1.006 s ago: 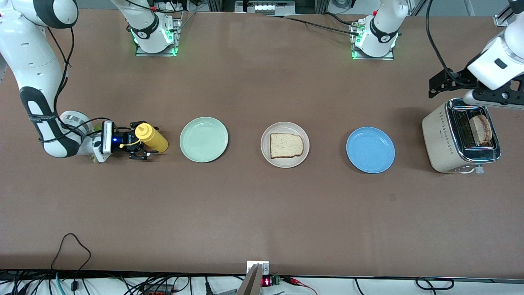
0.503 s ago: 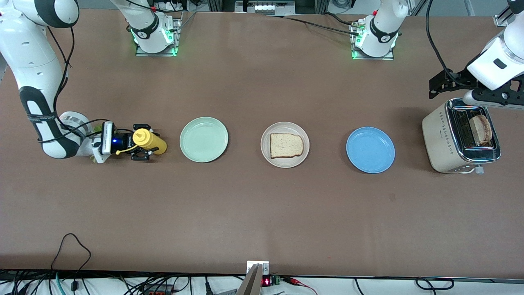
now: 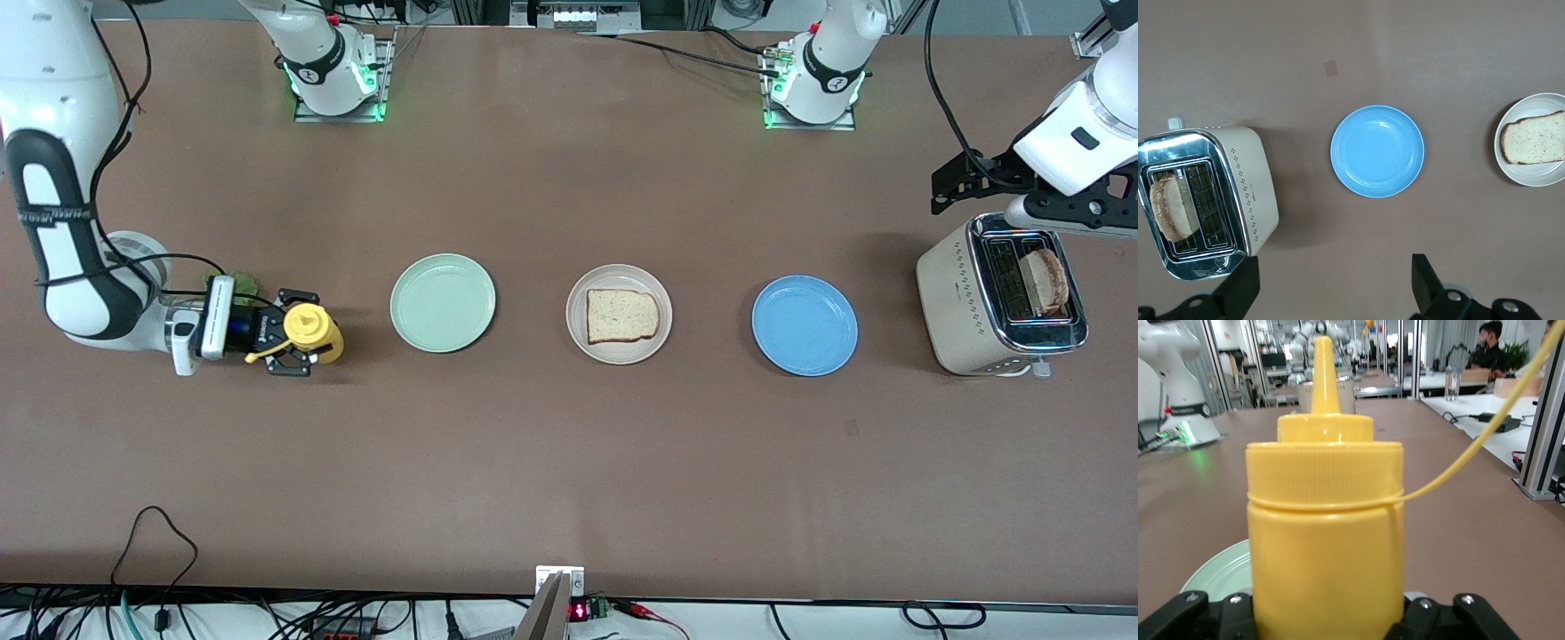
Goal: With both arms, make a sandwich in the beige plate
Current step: 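Carry the yellow bottle with the right gripper over the bread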
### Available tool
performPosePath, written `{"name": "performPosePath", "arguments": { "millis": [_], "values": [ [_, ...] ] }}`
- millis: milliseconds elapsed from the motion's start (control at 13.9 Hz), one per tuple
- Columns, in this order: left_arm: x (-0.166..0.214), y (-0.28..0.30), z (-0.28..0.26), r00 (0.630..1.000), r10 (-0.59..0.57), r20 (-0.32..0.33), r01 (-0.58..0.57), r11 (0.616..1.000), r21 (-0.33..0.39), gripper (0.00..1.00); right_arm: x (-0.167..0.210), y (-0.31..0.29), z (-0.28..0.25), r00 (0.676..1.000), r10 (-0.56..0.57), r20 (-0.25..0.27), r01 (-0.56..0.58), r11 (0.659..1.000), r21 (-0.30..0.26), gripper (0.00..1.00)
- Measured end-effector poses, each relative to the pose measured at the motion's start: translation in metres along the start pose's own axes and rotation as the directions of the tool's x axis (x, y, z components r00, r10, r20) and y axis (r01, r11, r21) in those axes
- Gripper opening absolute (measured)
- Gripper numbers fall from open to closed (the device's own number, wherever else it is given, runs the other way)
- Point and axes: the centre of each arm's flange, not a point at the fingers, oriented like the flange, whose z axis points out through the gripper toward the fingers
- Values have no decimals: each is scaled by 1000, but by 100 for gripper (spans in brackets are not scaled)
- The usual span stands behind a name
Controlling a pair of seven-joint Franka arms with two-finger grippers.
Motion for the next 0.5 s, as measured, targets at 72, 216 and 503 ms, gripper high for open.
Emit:
{"name": "performPosePath", "arguments": {
  "millis": [72, 216, 503],
  "values": [
    [0, 0, 0, 1000, 1, 0, -1, 1000, 0, 100, 18, 4, 11, 999, 1, 42, -1, 1000, -11, 41],
    [0, 1, 0, 1000, 1, 0, -1, 1000, 0, 100, 44, 11, 34, 992, 13, 124, -8, 999, -43, 41],
    [0, 1, 0, 1000, 2, 0, -2, 1000, 0, 100, 84, 16, 70, 944, 52, 326, -23, 996, -91, 39]
  ]
}}
